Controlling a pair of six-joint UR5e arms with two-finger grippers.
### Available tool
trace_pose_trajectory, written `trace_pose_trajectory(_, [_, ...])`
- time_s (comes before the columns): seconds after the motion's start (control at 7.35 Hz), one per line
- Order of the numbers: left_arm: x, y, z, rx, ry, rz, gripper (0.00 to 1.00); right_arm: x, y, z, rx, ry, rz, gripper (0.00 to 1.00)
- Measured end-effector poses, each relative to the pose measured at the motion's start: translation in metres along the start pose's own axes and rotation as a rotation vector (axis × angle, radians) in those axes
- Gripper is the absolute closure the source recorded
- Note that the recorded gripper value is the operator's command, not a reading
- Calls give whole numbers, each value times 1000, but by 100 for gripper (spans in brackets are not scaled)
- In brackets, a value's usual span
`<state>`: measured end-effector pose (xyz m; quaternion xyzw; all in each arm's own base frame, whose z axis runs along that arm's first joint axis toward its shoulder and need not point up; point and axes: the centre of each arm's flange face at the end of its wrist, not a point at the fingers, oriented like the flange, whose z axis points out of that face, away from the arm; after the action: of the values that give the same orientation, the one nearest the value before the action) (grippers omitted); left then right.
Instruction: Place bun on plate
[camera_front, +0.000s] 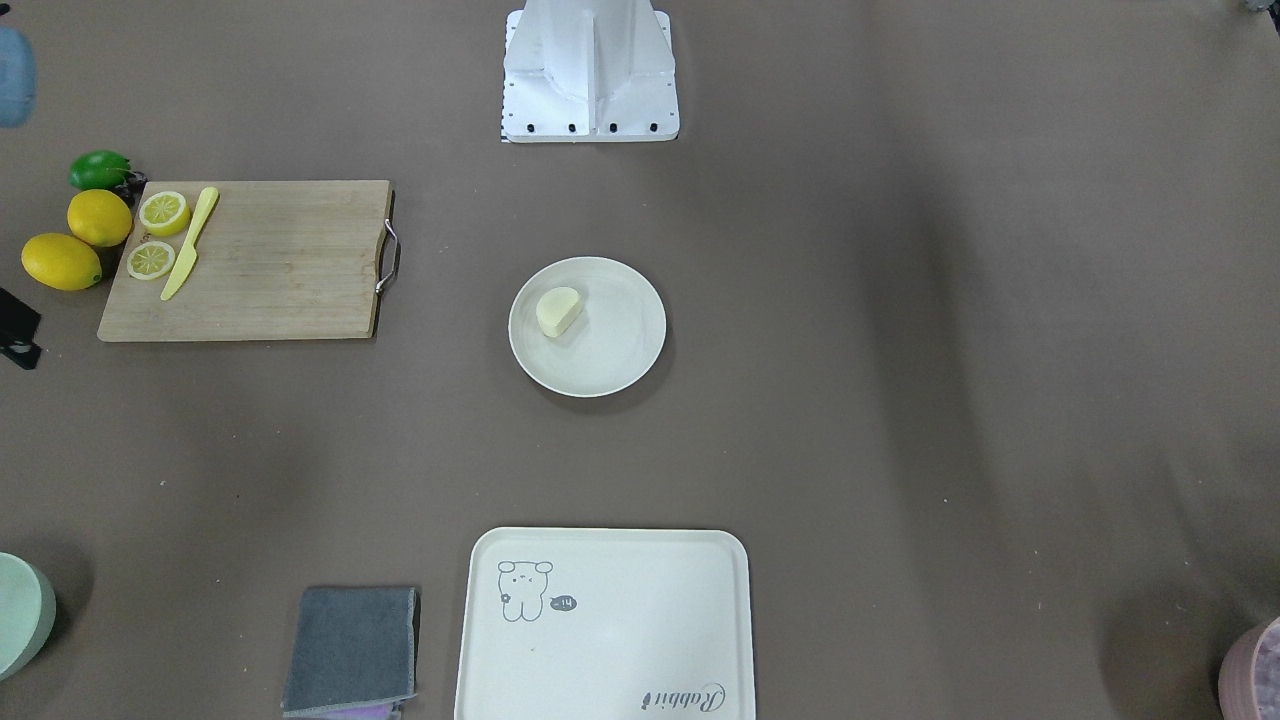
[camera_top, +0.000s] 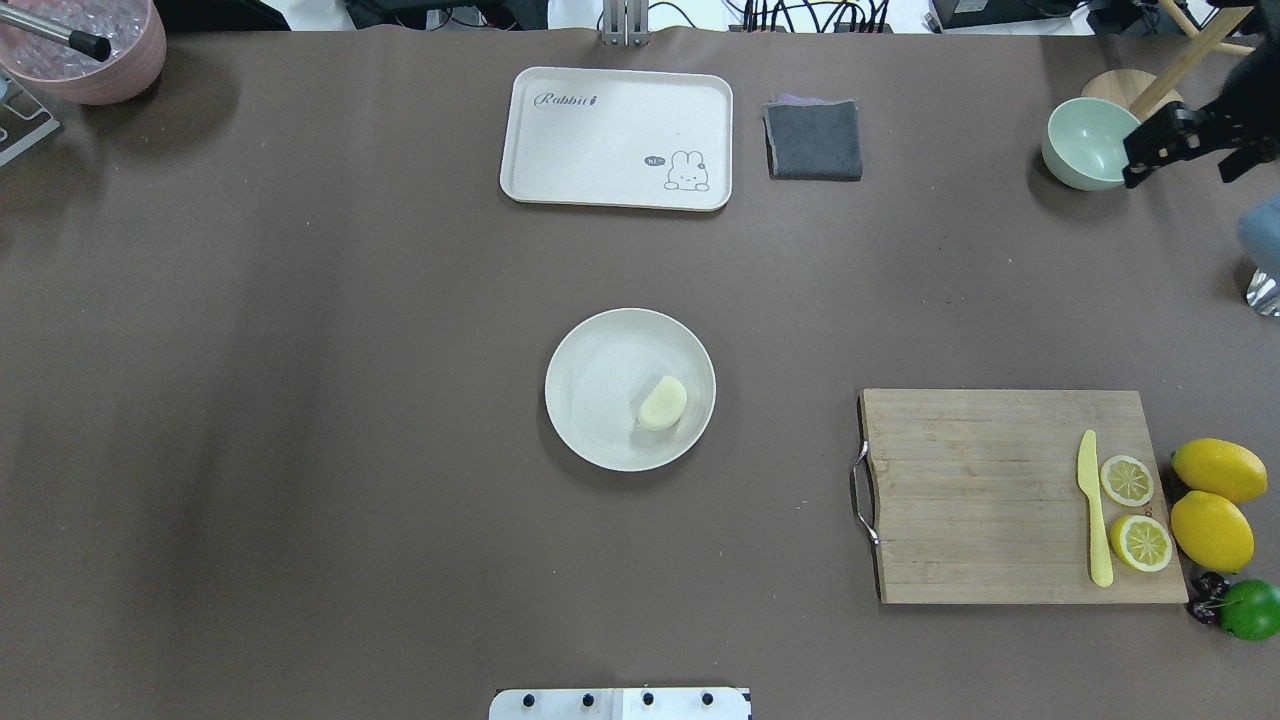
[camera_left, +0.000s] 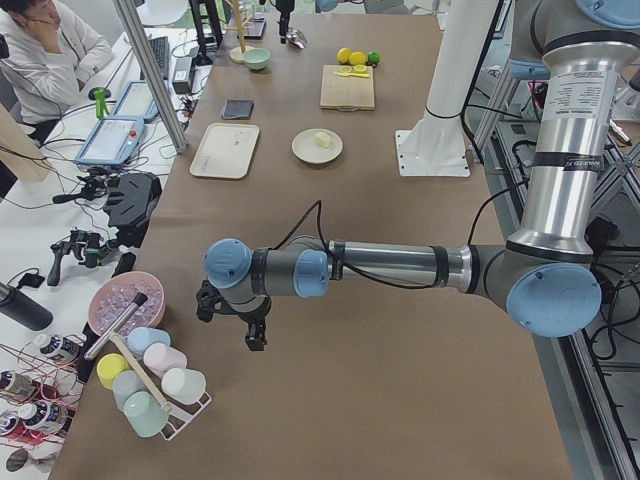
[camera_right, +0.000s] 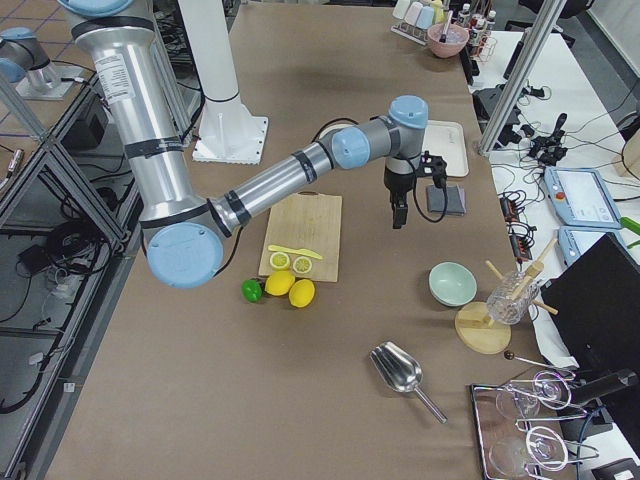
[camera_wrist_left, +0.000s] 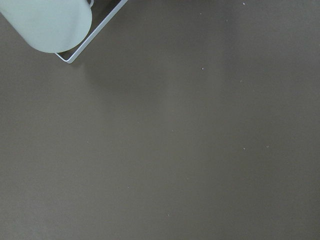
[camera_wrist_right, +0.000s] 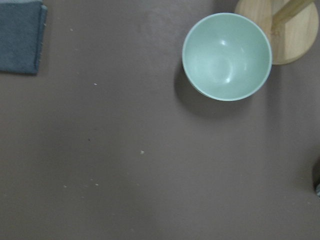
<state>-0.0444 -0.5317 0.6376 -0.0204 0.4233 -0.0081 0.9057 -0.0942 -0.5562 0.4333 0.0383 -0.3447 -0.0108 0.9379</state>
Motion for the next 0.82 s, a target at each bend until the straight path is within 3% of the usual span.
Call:
trace_pose_trajectory(0.41, [0, 0, 0, 1, 0, 0, 1, 159, 88, 31, -105, -1, -50, 0])
trace_pose_trajectory(0.54, [-1, 0, 1, 0, 0, -1, 1, 188, 115, 40, -129, 2, -23, 0])
trace_pose_trajectory(0.82, [-2, 1, 1, -2, -1, -2, 2, 208, 136, 45, -145, 6, 11, 0])
